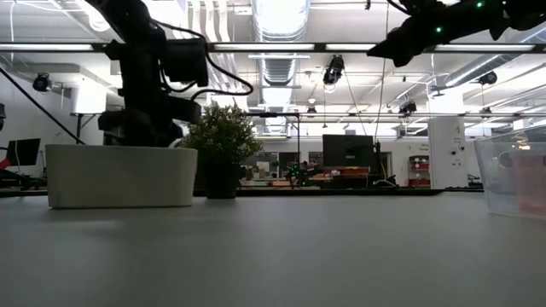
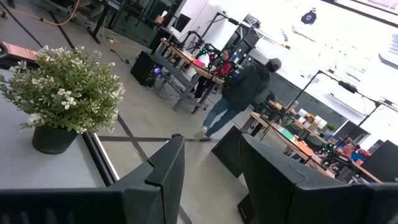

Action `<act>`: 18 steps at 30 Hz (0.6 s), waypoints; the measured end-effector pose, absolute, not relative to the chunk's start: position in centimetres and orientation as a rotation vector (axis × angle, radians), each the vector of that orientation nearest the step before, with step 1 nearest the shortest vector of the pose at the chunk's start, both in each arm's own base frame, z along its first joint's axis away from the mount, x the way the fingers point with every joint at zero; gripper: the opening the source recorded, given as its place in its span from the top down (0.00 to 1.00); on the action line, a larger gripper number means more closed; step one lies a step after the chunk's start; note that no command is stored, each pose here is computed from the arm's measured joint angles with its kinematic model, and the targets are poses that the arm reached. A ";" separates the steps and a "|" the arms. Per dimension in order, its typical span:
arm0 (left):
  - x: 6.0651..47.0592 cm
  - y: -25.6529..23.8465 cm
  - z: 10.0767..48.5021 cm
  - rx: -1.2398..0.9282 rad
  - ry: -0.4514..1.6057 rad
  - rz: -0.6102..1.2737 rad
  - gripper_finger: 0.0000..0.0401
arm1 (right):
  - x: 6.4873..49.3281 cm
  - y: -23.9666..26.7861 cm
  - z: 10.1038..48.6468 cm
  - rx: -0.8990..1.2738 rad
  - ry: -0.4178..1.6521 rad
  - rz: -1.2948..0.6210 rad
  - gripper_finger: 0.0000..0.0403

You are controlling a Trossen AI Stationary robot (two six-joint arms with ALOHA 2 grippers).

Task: Pick and place medicine bottles into bin by pill shape (circle, oval)
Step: Put the transparent pill bottle into the gray bin

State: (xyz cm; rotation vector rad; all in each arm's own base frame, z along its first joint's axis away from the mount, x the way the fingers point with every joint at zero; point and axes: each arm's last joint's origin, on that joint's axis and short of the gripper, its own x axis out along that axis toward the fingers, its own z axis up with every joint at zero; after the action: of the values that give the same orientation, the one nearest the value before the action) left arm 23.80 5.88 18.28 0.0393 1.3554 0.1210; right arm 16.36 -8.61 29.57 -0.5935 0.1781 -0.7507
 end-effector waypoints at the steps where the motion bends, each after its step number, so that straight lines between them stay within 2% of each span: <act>1: 23.9 5.9 18.3 0.039 1.358 0.122 0.74 | 16.4 -8.6 29.6 -0.596 0.180 -0.750 0.64; 11: 24.1 5.9 18.7 0.027 1.338 0.131 0.72 | 16.2 -8.5 29.5 -0.602 0.193 -0.746 0.64; 18: 24.1 5.9 18.7 0.018 1.337 0.138 0.53 | 16.2 -8.6 29.5 -0.604 0.197 -0.745 0.64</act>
State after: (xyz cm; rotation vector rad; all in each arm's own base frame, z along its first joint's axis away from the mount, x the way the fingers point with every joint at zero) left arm 24.05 5.94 18.69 0.0177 1.3369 0.1383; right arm 16.25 -8.55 29.49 -0.6045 0.1972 -0.7452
